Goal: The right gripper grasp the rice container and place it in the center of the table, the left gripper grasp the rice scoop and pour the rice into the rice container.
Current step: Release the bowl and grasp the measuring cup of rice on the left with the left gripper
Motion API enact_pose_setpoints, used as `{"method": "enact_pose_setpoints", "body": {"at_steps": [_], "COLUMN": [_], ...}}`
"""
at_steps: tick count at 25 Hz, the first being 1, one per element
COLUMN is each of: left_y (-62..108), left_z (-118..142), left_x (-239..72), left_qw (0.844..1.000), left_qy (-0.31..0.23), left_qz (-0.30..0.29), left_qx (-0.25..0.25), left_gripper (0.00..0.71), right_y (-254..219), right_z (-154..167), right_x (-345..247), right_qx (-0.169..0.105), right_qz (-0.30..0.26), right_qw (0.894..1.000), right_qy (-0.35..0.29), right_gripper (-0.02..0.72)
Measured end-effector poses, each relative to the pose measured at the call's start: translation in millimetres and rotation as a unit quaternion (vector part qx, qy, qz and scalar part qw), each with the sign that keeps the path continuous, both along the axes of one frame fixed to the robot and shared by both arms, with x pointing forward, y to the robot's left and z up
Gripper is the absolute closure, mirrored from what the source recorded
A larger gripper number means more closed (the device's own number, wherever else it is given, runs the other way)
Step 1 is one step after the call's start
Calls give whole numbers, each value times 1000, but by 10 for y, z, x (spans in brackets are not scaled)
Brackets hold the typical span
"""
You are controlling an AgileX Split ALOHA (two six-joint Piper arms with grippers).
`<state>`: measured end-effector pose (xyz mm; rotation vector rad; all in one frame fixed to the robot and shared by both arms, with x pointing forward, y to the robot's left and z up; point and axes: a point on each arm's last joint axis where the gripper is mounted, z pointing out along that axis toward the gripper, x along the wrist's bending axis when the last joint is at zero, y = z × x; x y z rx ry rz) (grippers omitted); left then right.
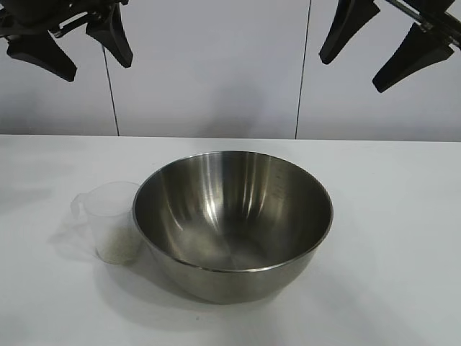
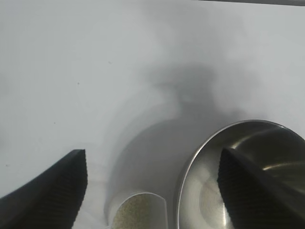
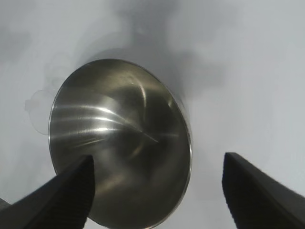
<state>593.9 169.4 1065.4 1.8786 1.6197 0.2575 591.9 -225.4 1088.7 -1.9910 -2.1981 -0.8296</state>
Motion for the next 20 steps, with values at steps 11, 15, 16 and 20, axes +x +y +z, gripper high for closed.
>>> {"method": "enact_pose_setpoints", "body": {"at_steps": [11,15,16,20], "left_y": [128,301,349,524], "left_z": [231,422,385,0], "left_x": [-126,-524,-661,-1164], "left_qw": [996,985,983,975], "left_qy": [-65,-162,-175,-217], "left_qz": [-14,-8,-7,1], "left_qx": [52,55,53,42], "left_gripper": [70,85,86,87], "right_y": [0,1,1,1], "right_z": [-1,-2,-2,-3], "right_x": [-4,-7,-7,-9], "right_qx": [-3,-4,-4,-4], "right_qz": [9,11,11,12], "right_qw": [1000,1000,1000,1000], "right_qy": [-2,-1,-1,0], "right_gripper": [186,186,186,186]}}
